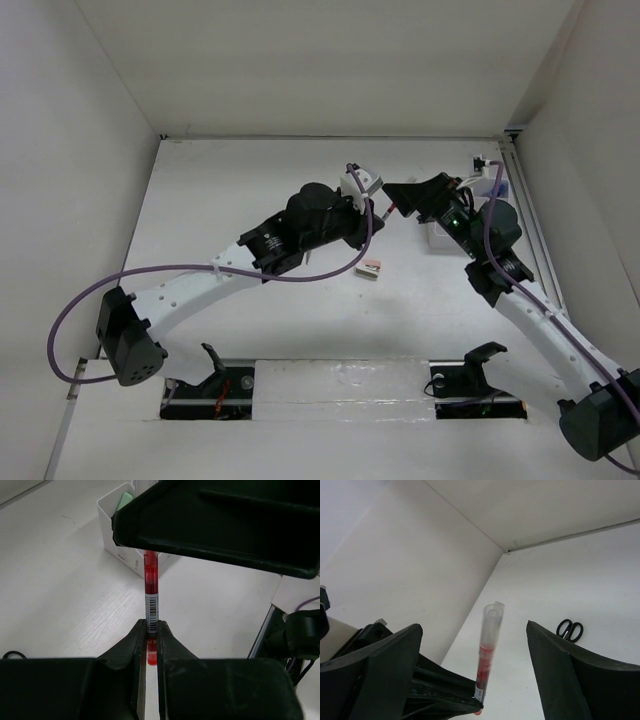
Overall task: Sort the stationery into containers
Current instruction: Place the pen in the storage box, then pick up the stapler from the center of the board.
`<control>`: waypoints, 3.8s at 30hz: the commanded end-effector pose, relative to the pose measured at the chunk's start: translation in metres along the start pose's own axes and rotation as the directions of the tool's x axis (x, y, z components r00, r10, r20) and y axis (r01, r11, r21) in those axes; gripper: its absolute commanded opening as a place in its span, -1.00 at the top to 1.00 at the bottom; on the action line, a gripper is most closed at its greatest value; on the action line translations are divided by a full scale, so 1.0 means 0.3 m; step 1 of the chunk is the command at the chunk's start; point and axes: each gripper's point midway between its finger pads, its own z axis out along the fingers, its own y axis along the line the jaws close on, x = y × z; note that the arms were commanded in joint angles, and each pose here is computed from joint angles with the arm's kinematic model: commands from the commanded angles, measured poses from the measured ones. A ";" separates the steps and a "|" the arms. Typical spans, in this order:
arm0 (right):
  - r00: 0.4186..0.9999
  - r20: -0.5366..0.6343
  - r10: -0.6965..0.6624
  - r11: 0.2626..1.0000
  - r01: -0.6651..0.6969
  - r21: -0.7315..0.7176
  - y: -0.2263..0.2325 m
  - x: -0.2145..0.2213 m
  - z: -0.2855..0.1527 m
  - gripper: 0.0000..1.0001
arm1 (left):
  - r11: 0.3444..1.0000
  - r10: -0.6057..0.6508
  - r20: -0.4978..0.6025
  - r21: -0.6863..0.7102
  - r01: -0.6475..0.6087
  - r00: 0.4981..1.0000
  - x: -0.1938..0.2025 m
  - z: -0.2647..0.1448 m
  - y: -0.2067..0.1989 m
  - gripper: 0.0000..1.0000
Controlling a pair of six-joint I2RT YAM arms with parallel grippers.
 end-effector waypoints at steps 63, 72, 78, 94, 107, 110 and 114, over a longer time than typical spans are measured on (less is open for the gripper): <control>0.883 0.225 -0.411 0.667 0.123 0.735 -1.043 -0.387 -0.119 0.92 | 0.860 -0.268 0.081 -0.430 0.276 0.960 0.205 -0.308 0.230 -1.00; 0.894 0.212 -0.394 0.677 0.126 0.725 -1.032 -0.368 -0.121 0.21 | 0.854 -0.272 0.106 -0.431 0.291 0.956 0.181 -0.317 0.231 -1.00; 0.897 0.199 -0.395 0.683 0.142 0.717 -1.024 -0.357 -0.109 -0.11 | 0.854 -0.272 0.106 -0.431 0.291 0.956 0.180 -0.317 0.231 -1.00; 0.884 0.200 -0.423 0.792 0.253 0.556 -0.479 -0.345 -0.040 -1.00 | 0.749 -0.485 0.123 -0.452 0.484 0.866 0.269 -0.216 0.271 -1.00; 0.938 0.115 -0.326 0.816 0.218 0.536 -0.254 -0.229 -0.260 -1.00 | 0.479 -0.734 0.150 -0.578 0.661 0.663 0.419 0.011 0.249 -1.00; 0.944 0.098 -0.315 0.841 0.230 0.489 -0.208 -0.207 -0.283 -1.00 | 0.388 -0.762 0.219 -0.600 0.700 0.610 0.428 0.057 0.238 -1.00; 0.952 0.062 -0.300 0.860 0.241 0.450 -0.186 -0.174 -0.294 -1.00 | 0.267 -0.820 0.272 -0.599 0.755 0.504 0.467 0.087 0.219 -1.00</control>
